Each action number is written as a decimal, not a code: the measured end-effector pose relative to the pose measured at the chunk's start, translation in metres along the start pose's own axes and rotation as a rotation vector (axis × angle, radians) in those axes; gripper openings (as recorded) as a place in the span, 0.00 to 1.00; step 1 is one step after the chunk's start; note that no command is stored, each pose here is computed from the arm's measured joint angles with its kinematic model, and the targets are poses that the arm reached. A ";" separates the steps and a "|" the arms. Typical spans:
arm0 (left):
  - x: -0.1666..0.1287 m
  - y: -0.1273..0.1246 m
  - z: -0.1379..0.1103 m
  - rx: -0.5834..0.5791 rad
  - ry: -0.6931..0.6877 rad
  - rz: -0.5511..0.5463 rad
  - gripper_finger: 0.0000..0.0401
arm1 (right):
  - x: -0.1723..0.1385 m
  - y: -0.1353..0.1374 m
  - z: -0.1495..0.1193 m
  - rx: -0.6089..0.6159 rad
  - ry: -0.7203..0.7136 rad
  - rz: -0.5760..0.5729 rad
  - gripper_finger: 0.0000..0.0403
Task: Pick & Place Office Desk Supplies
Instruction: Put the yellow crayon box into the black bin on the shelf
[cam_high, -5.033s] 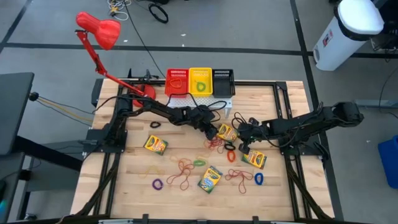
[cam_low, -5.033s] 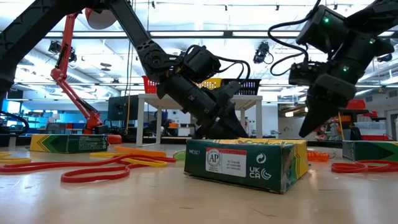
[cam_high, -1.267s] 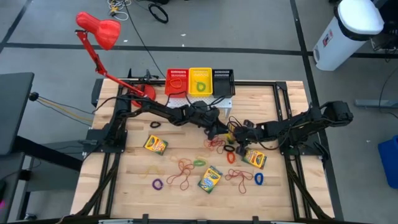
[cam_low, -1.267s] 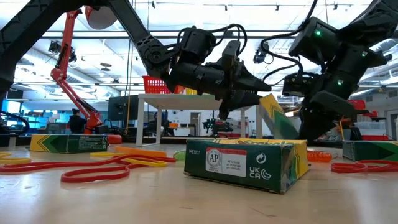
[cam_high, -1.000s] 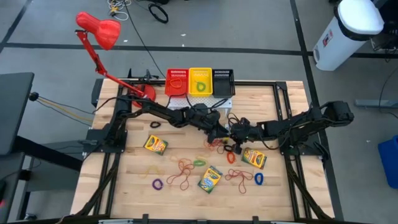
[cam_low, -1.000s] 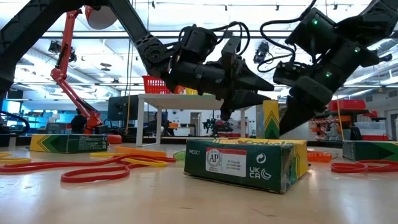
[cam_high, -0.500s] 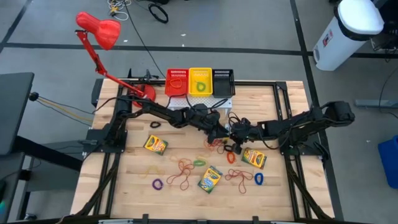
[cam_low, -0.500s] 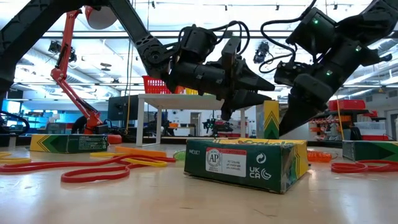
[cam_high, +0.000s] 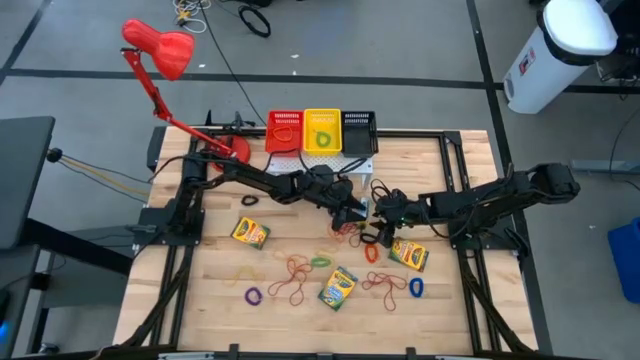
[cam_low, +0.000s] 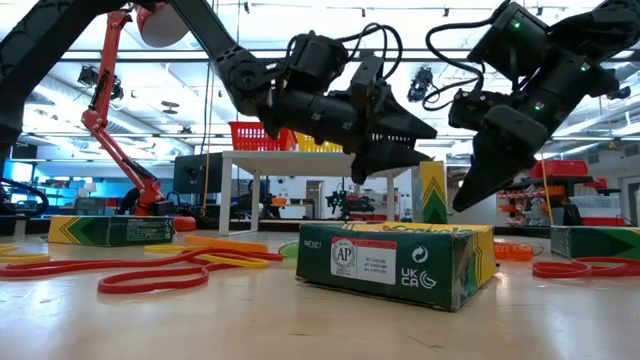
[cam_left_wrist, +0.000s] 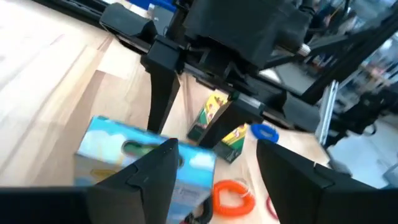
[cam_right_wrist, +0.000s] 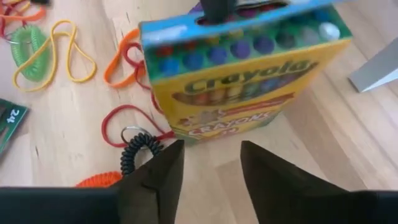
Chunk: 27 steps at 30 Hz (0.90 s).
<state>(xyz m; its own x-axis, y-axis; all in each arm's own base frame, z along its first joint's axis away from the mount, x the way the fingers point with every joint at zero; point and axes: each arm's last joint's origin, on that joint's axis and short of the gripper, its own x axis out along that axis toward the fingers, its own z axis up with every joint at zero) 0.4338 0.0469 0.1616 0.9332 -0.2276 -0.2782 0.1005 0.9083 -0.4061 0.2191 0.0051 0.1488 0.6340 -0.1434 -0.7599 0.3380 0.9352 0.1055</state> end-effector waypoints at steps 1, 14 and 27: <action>-0.001 -0.003 0.001 0.009 0.010 0.004 0.58 | 0.000 0.000 0.000 0.000 0.002 -0.001 0.43; -0.011 -0.032 0.014 0.132 0.030 -0.022 0.57 | 0.000 -0.001 -0.002 -0.003 0.019 -0.005 0.47; -0.040 -0.087 0.021 0.381 -0.041 0.062 0.18 | -0.014 -0.001 0.000 -0.038 0.109 -0.005 0.12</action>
<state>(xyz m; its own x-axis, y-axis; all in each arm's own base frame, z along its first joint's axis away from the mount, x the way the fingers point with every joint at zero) 0.3950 -0.0152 0.2264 0.9539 -0.1606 -0.2536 0.1570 0.9870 -0.0346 0.2098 0.0057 0.1599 0.5526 -0.1141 -0.8256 0.3129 0.9465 0.0786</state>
